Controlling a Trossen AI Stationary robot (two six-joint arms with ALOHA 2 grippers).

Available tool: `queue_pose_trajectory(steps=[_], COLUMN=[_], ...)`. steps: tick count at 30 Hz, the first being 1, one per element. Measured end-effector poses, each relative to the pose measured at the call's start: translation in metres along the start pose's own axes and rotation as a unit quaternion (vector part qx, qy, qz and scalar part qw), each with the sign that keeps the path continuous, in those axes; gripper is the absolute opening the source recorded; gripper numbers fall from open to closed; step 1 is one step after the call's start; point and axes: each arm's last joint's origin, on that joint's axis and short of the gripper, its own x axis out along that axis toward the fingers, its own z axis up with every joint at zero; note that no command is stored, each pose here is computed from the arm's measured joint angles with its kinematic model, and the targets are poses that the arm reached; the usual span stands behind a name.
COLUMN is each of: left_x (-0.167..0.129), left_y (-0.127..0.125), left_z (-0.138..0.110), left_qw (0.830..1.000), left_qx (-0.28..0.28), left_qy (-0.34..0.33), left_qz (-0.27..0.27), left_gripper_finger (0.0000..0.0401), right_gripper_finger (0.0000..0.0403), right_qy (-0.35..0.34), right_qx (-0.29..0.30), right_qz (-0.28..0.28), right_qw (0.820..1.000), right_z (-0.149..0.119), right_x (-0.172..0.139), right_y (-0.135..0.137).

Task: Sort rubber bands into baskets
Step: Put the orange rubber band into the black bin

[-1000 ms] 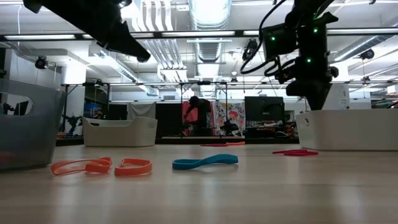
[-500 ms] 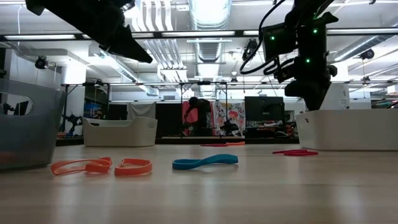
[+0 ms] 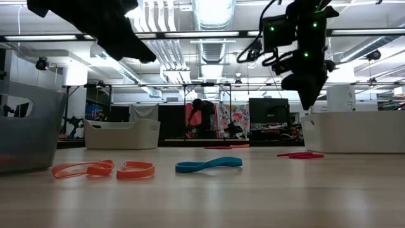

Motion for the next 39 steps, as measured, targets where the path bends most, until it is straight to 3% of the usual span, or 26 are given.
queue_pose_trajectory(steps=[3,6,9,15,21,27,34,39], left_x=[0.001,0.005,0.012,0.028,0.039,0.055,0.072,0.080], left_y=[-0.005,-0.012,-0.021,-0.043,-0.057,-0.070,-0.082,-0.085], left_z=[0.000,-0.003,-0.006,-0.004,-0.008,-0.003,-0.004,-0.011], left_qw=[0.998,0.997,0.995,0.979,0.956,0.932,0.907,0.907], left_qx=[-0.023,-0.033,-0.025,0.010,0.035,0.006,-0.005,0.007], left_qy=[0.006,0.015,0.031,0.104,0.215,0.307,0.358,0.362], left_qz=[-0.055,-0.071,-0.088,-0.176,-0.196,-0.192,-0.223,-0.216], left_gripper_finger=[0.0000,0.0000,0.0000,0.0000,0.0000,0.0000,0.0000,0.0015], right_gripper_finger=[0.0145,0.0142,0.0140,0.0142,0.0148,0.0148,0.0148,0.0151], right_qy=[-0.014,-0.033,-0.061,-0.143,-0.215,-0.224,-0.224,-0.230], right_qx=[-0.014,-0.025,-0.030,-0.017,-0.010,-0.006,-0.013,-0.022], right_qz=[0.008,0.019,0.034,0.080,0.121,0.127,0.125,0.125], right_qw=[1.000,0.999,0.997,0.986,0.969,0.966,0.966,0.965], right_z=[0.004,0.007,0.006,-0.002,-0.011,-0.017,-0.018,-0.017], right_x=[-0.007,-0.013,-0.022,-0.043,-0.055,-0.056,-0.054,-0.055], right_y=[0.001,0.002,0.002,-0.007,-0.013,-0.017,-0.016,-0.016])
